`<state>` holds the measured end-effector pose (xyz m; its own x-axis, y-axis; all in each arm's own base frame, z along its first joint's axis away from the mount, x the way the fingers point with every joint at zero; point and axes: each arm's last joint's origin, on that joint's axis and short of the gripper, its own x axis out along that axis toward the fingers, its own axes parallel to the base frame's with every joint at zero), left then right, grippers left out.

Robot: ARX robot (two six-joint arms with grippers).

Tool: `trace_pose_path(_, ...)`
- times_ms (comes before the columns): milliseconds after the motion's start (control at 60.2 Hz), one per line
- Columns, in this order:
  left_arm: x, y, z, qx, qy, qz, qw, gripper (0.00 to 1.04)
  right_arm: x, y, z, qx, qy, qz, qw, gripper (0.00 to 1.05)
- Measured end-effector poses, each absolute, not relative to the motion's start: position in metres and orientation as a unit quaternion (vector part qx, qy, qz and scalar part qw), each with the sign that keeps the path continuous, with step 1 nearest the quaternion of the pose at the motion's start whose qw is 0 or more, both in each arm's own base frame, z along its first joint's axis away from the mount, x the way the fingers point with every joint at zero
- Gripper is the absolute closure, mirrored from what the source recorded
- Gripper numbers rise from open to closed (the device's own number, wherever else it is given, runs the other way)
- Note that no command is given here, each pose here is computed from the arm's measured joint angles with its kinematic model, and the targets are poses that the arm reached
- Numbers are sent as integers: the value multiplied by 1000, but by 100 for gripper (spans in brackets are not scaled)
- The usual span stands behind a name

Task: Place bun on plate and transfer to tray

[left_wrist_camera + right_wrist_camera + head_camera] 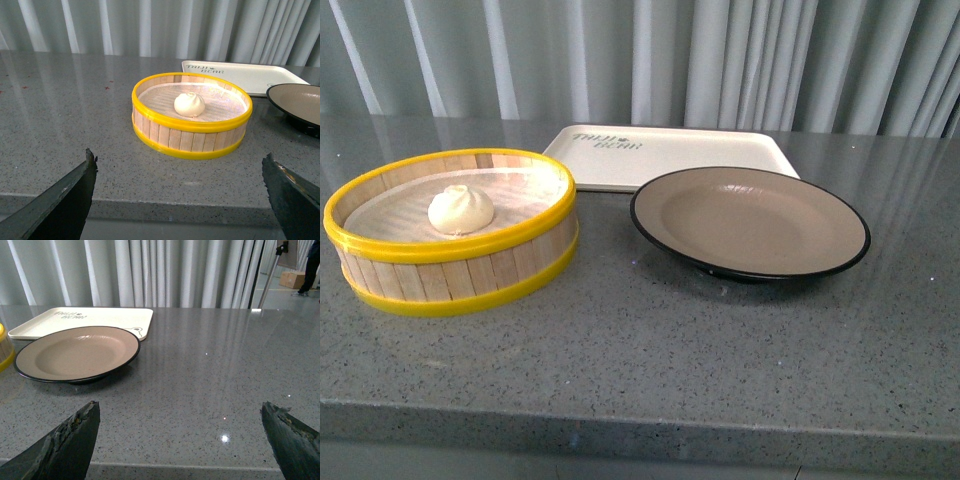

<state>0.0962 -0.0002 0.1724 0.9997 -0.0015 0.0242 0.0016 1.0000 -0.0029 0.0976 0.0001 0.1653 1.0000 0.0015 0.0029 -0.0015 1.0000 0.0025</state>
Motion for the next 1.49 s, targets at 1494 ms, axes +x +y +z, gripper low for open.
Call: trace_pose_path(1494, 390, -88, 254, 61, 170, -39, 983, 7, 98, 0, 165, 1, -1, 1, 1000, 8)
